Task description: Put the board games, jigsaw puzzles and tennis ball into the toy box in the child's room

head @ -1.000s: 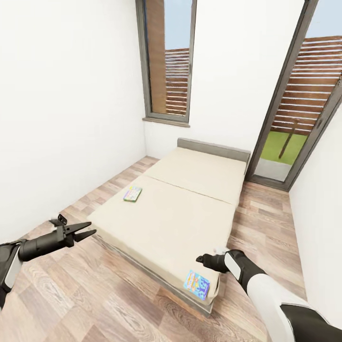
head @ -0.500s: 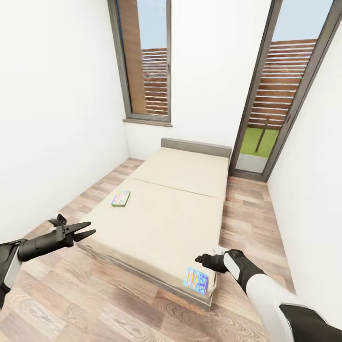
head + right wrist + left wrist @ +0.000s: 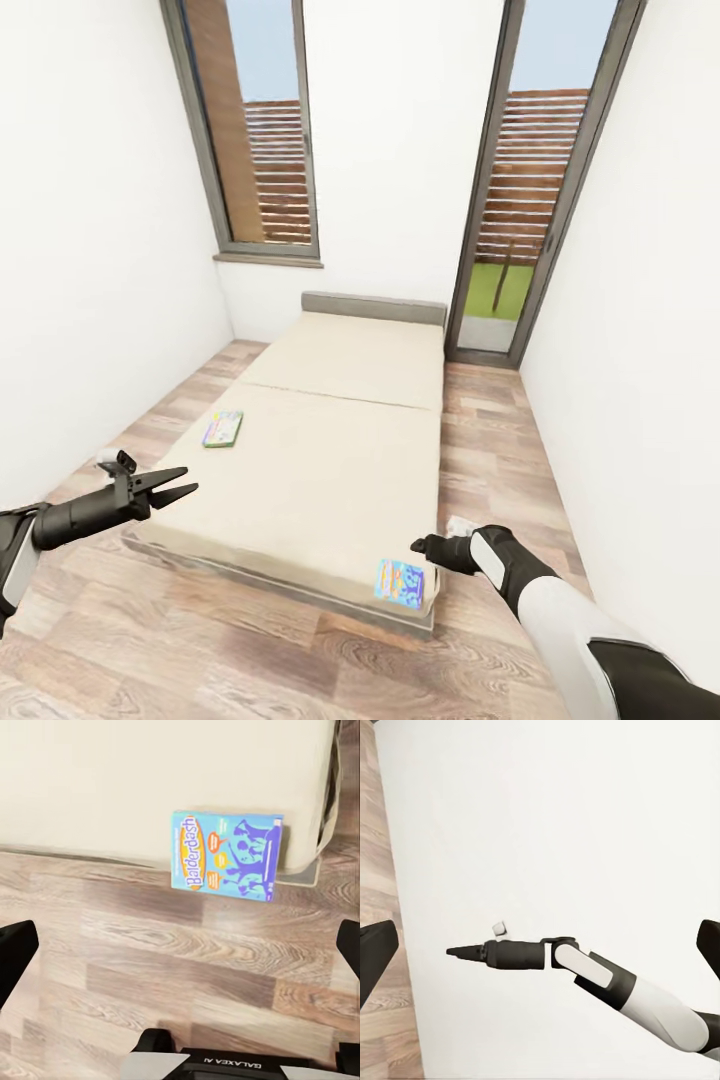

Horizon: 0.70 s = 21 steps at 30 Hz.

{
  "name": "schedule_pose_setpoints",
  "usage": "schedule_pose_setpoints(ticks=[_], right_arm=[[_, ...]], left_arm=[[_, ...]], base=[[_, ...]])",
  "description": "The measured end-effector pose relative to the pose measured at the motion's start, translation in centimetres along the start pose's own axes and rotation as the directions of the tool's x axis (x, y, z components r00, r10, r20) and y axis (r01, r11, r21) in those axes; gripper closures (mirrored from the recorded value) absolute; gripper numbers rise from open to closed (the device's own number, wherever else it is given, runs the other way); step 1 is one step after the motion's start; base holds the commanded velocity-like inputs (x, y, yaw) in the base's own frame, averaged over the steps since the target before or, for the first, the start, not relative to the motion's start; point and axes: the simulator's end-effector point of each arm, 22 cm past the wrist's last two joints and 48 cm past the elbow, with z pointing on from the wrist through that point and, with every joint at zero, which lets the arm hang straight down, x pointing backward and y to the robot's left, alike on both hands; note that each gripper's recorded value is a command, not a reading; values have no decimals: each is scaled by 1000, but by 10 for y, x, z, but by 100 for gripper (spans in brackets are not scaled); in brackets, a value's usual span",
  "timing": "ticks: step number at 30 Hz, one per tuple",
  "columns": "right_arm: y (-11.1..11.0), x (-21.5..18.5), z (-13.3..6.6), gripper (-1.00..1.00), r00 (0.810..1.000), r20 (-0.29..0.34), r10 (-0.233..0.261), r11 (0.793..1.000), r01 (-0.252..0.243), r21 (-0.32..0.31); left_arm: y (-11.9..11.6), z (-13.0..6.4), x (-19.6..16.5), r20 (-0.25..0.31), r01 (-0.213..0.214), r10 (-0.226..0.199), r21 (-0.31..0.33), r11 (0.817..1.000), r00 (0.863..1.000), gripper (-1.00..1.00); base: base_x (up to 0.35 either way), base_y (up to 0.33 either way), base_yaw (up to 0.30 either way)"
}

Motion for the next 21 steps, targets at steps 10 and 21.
schedule_pose_setpoints(ticks=[10, 21], right_arm=[[0, 0, 0, -100, 1000, 1, -1, 1000, 1, -1], [1, 0, 0, -100, 1000, 1, -2, 1000, 2, 0]], left_arm=[[0, 0, 0, 0, -1, 1, -1, 1000, 1000, -100], [0, -1, 0, 0, -1, 1, -1, 1000, 1000, -100]], base=[[0, 117, -284], [0, 97, -284]])
